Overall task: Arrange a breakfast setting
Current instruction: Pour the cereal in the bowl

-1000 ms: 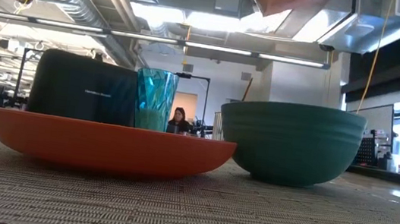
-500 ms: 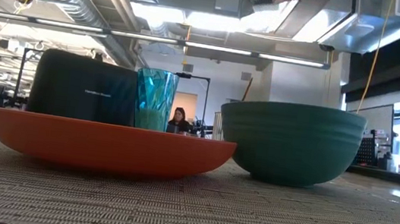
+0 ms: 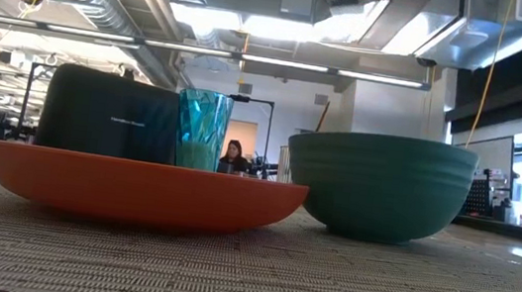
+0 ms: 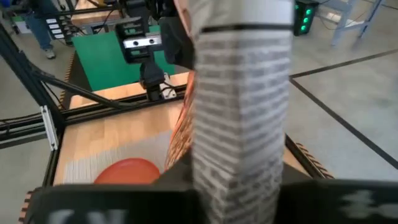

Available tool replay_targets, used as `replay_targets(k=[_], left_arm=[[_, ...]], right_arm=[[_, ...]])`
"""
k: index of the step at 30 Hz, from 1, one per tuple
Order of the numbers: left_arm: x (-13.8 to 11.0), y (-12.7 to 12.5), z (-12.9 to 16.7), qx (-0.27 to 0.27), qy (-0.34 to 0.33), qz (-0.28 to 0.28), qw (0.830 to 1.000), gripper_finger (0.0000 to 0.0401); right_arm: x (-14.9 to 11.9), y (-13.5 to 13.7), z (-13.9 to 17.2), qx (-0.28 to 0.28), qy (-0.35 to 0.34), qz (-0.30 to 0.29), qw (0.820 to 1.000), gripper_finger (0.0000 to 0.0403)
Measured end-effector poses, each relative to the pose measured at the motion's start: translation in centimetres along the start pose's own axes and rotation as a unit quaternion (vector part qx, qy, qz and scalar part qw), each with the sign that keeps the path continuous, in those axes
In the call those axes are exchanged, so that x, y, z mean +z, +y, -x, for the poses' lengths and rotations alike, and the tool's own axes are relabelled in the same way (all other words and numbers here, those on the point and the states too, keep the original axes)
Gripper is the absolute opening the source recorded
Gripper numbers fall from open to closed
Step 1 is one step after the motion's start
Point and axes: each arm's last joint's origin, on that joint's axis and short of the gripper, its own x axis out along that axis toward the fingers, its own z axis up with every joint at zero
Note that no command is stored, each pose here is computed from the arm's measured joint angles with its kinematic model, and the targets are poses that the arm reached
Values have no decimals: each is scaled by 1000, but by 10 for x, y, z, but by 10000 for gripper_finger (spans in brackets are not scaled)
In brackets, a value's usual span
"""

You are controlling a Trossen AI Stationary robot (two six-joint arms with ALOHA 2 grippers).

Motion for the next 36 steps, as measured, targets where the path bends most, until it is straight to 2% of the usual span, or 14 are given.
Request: replay_targets(k=[3,7,13,16,21,28,36], left_arm=[[-5,1,1,19,35,19,999,36],[-20,1,4,38,109,61,991,88],[-48,-3,10,97,240,109,960,173],[-44,-12,23,119,270,120,948,199],[-17,-39,52,183,256,106,943,205],[6,-79,107,298,256,99,914,203],[13,-96,135,337,257,77,902,202]], right_arm=[[4,-2,2,13,6,6,1000,8],[13,-11,5,20,38,-13,999,13],[17,-15,-4,54,152,-10,987,3],[14,-15,-15,78,228,-8,970,5],[15,-8,-33,158,269,-6,950,2],[7,0,-54,179,313,-17,933,1],[4,6,-69,172,351,-86,916,0]])
